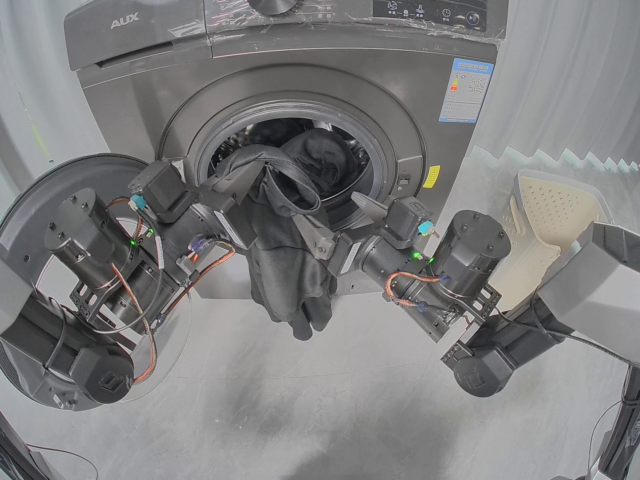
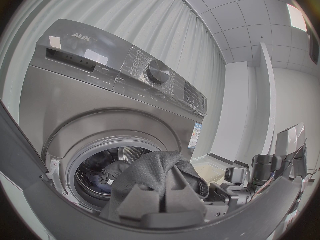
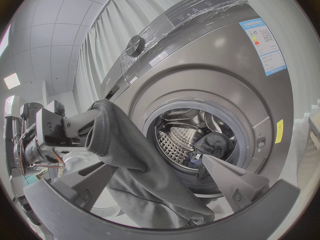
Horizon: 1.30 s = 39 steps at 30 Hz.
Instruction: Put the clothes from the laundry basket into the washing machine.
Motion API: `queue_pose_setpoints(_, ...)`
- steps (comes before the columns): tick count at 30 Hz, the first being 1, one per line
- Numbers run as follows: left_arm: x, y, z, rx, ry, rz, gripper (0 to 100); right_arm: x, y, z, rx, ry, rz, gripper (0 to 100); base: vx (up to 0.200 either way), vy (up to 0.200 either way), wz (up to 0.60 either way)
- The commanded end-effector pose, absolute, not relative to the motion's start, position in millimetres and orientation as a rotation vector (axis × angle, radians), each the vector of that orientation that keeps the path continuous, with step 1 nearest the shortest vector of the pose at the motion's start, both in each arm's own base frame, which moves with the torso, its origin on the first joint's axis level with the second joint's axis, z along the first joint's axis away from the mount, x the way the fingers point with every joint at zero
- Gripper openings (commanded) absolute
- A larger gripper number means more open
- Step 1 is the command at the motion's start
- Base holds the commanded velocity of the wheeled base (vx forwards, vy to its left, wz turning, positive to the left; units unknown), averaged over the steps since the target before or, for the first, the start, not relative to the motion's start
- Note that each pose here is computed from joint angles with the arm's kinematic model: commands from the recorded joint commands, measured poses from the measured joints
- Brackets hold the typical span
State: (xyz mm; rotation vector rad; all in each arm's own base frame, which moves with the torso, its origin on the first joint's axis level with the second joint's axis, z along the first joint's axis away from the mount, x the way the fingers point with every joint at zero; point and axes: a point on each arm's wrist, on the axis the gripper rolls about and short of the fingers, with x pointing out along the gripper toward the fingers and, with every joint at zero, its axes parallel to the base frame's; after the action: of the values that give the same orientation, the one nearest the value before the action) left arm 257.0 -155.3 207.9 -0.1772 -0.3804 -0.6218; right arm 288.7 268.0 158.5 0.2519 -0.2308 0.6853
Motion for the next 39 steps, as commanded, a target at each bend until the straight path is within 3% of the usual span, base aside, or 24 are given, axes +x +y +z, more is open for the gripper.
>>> queue_pose_setpoints(1, 257, -154, 209, -0.178, -0.385, -0.619, 0, 298, 259, 157, 0.247, -0.23, 0.649, 100, 0.0, 0.0, 0.0)
queue_pose_setpoints(19, 254, -155, 215, -0.184, -0.406, -0.628, 0, 320, 255, 115, 0.201, -0.139, 0.606, 100, 0.0, 0.0, 0.0)
queue_pose_setpoints(39, 253, -156, 212, -0.178, -0.395, -0.632, 0, 348, 244, 124, 0.215, -0.203, 0.546, 100, 0.0, 0.0, 0.0)
